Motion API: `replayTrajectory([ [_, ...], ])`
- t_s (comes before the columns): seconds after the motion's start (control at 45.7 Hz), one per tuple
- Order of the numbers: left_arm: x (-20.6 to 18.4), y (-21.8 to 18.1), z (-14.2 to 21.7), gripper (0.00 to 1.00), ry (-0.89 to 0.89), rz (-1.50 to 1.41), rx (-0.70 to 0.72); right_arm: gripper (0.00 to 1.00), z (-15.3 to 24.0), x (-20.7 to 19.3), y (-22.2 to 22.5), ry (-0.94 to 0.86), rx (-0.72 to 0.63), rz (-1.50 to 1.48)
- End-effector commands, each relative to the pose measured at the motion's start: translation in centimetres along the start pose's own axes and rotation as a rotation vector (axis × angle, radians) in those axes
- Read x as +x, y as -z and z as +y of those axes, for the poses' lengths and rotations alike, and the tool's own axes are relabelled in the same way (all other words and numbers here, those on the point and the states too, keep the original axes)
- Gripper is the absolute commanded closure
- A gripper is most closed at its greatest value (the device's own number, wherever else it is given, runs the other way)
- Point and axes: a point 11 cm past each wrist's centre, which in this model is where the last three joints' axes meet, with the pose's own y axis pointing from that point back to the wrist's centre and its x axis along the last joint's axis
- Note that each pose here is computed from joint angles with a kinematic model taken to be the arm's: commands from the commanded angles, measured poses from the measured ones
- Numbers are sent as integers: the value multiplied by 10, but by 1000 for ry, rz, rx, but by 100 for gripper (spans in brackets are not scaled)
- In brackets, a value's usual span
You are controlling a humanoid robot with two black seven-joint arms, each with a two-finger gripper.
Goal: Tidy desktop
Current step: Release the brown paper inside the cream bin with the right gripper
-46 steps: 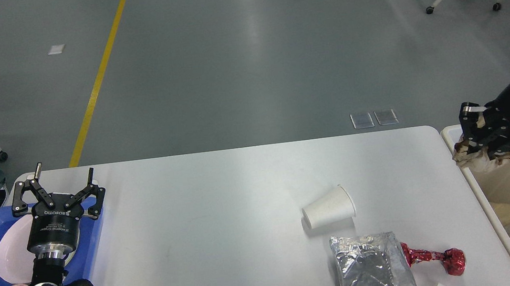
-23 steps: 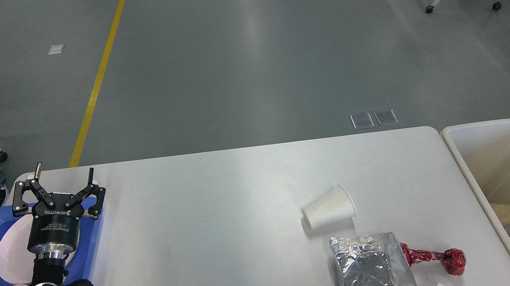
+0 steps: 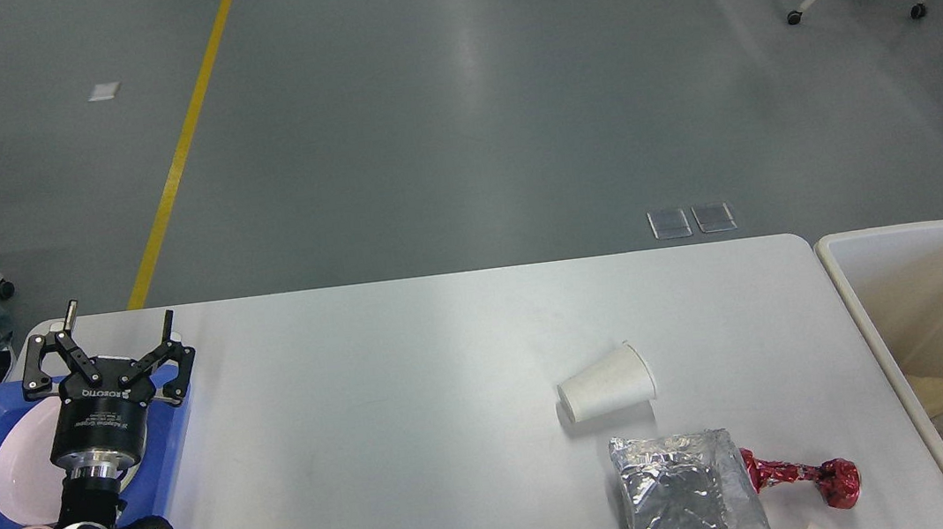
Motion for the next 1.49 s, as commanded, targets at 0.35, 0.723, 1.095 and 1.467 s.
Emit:
replayTrajectory([
  [0.35, 0, 0, 0, 3, 0, 0, 0, 92, -4, -40, -12, 2, -19, 29],
  [0.723, 0, 0, 0, 3, 0, 0, 0, 0, -4, -40, -17, -79, -27, 8],
  [1.095, 0, 0, 0, 3, 0, 0, 0, 0, -5, -29, -22, -91, -37, 0],
  [1.467, -1, 0, -1, 4, 2, 0, -1, 0, 20, 43, 22, -81, 56, 96],
])
